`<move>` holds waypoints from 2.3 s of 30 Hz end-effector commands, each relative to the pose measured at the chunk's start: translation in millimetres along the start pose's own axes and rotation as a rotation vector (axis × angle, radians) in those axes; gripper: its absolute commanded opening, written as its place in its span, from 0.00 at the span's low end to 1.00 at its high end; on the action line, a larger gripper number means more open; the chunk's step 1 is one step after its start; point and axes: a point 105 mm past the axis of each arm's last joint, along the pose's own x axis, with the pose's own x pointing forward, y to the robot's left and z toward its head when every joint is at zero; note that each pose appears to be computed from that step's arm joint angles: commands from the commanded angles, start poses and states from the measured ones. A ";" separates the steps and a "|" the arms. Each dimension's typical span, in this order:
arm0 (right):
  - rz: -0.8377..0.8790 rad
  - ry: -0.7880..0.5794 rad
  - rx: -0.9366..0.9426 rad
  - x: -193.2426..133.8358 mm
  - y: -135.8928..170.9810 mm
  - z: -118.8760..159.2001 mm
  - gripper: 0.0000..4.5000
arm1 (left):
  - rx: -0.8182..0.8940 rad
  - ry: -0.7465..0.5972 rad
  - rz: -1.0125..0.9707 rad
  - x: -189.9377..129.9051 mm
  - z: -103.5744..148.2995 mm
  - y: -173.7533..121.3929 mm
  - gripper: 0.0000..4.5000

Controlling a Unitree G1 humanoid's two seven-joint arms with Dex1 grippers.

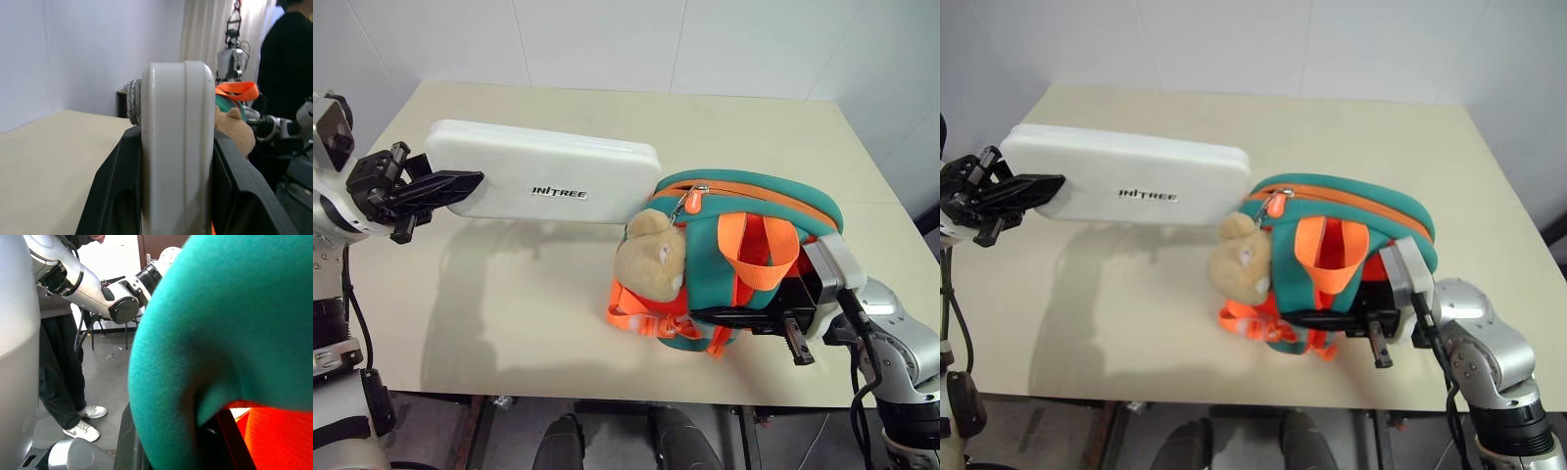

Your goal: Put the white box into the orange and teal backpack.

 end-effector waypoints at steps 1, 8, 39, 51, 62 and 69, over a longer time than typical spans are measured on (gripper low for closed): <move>0.012 -0.015 -0.044 1.8 -0.4 6.7 0.00 | 0.096 0.045 -0.093 12.4 12.1 -7.4 0.29; 0.008 -0.013 -0.047 2.1 -3.2 6.1 0.00 | 0.146 0.195 -0.190 25.8 -4.5 -11.9 0.29; -0.003 0.003 -0.063 10.1 -15.3 3.0 0.00 | 0.126 0.216 -0.317 162.6 -82.1 3.3 0.29; -0.010 0.008 -0.073 11.5 -18.0 3.8 0.00 | 0.162 0.236 -0.317 176.4 -96.4 5.9 0.29; -0.017 0.012 -0.083 13.6 -21.9 4.9 0.00 | 0.226 0.281 -0.198 184.4 -96.2 19.5 0.29; -0.019 0.009 -0.081 14.4 -25.0 4.4 0.00 | 0.282 0.275 -0.239 167.5 -61.5 11.2 0.76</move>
